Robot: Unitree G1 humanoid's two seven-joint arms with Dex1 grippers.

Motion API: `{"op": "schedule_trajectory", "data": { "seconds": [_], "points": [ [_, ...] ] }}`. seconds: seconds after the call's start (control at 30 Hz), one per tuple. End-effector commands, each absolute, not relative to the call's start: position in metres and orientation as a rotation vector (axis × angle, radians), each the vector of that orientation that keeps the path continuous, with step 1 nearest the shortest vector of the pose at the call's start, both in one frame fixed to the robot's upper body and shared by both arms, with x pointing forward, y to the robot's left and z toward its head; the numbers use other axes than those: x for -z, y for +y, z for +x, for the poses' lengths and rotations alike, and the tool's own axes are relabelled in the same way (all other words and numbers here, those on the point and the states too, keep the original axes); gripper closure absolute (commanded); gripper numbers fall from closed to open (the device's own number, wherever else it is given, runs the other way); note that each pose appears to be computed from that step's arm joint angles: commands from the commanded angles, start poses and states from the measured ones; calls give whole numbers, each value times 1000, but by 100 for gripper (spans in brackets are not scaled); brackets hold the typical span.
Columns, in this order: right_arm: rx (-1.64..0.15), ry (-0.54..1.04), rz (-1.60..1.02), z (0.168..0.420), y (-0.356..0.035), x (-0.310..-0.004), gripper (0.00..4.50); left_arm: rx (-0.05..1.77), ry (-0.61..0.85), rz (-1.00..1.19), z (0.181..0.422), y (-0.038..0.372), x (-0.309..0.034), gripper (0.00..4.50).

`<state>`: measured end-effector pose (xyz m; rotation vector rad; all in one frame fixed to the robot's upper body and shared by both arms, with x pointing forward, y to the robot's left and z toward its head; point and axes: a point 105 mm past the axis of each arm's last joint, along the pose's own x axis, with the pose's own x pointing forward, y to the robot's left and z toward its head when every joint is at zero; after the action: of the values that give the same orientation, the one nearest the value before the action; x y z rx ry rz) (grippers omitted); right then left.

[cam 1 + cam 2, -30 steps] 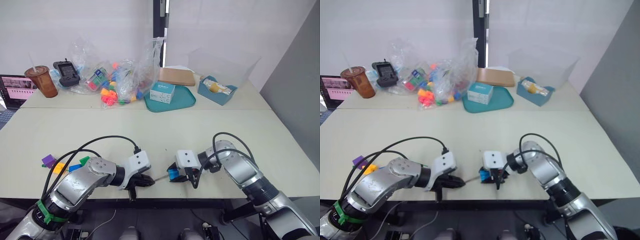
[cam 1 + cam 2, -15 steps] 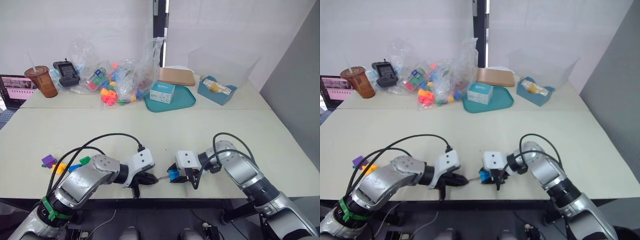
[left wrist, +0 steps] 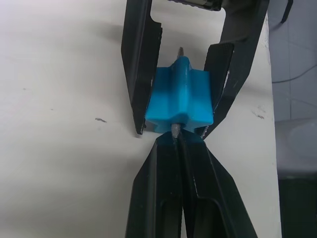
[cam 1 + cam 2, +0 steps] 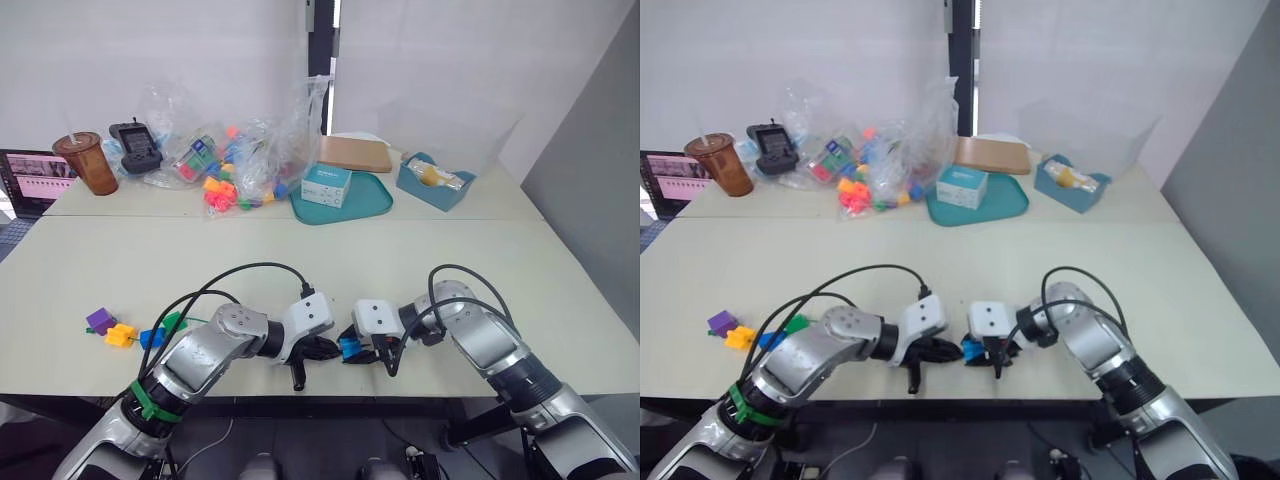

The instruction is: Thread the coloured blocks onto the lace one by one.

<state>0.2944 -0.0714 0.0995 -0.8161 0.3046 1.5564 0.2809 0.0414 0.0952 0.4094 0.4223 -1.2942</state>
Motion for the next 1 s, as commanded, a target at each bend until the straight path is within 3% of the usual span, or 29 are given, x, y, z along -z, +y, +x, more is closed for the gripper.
{"op": "schedule_trajectory", "data": {
  "seconds": [0.03, 0.07, 0.33, 0.63, 0.9, 1.0],
  "points": [
    [-1574, 326, -803, 289, -65, -90, 313, 1261, 368, 449, 290, 33, -94, 450],
    [-1572, 327, -799, 289, -65, -90, 313, 1252, 364, 446, 292, 37, -95, 450],
    [-1537, 355, -786, 289, -70, -85, 313, 1215, 366, 458, 291, 78, -103, 193],
    [-1518, 363, -780, 290, -72, -83, 313, 1247, 403, 475, 279, 101, -86, 193],
    [-1511, 362, -779, 290, -73, -85, 313, 1288, 410, 458, 275, 84, -75, 439],
    [-1508, 364, -777, 289, -73, -85, 313, 1298, 394, 438, 275, 79, -76, 445]
  ]
}}
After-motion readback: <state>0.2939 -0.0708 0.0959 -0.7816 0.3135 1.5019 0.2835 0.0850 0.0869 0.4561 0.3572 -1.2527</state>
